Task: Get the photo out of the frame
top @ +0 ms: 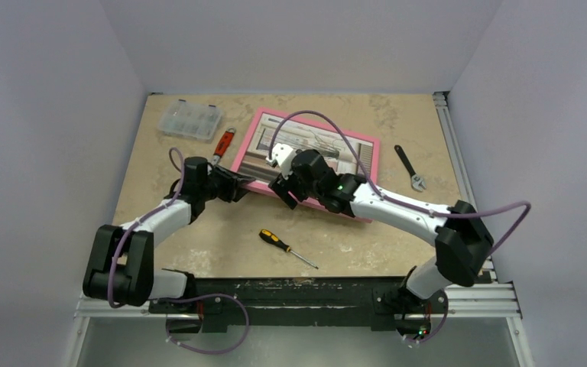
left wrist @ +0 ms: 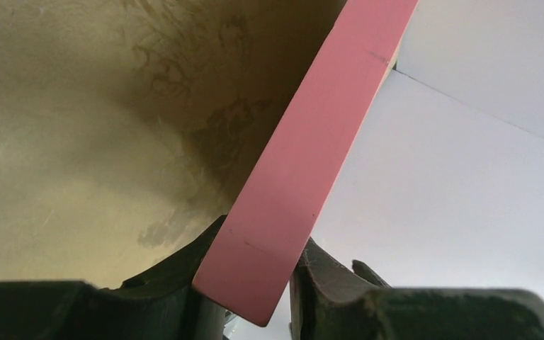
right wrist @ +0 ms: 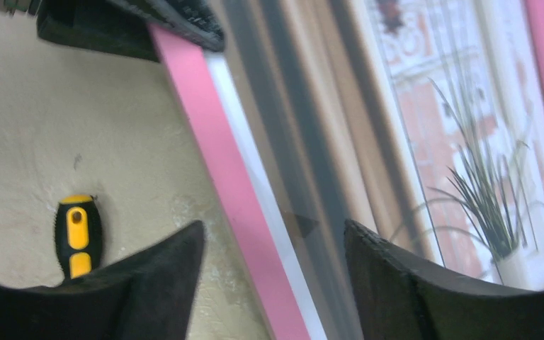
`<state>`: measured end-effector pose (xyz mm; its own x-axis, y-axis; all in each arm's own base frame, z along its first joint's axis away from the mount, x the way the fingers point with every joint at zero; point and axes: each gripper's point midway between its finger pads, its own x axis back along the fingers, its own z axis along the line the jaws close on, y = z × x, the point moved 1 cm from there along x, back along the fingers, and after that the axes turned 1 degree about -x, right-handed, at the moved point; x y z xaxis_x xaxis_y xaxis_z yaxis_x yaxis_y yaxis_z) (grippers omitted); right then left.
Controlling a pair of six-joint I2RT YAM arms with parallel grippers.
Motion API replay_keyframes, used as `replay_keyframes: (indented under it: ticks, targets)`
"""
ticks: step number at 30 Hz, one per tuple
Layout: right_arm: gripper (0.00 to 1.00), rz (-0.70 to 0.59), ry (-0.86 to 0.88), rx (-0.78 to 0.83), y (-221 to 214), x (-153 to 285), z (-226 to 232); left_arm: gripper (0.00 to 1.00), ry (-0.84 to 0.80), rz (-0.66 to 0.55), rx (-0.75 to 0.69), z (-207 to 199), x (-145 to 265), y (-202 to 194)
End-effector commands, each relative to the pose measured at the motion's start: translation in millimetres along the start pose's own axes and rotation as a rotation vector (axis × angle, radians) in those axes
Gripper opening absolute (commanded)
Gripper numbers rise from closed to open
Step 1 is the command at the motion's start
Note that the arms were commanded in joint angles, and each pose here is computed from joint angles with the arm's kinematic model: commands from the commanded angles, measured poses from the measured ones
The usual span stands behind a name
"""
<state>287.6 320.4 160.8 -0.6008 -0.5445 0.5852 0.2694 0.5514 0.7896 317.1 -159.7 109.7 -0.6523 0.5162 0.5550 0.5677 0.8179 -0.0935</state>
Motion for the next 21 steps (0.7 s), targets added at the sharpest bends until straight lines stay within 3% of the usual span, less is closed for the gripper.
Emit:
replay_keyframes:
  ticks: [1,8,15,21]
  targets:
    - [0.75,-0.060,-0.207,-0.153,1,35,-6,0.00,0.020,0.045,-0.096,-16,24,-13]
    - [0.76,0.028,-0.452,-0.075,-8,64,9,0.00,0.068,0.066,-0.078,-32,46,-21]
    - [0.74,0.144,-0.652,0.112,-12,57,13,0.00,0.185,0.091,-0.027,-34,66,-29]
    - [0.63,0.212,-0.878,0.272,-5,60,2,0.00,0.259,0.048,-0.017,-29,77,-26]
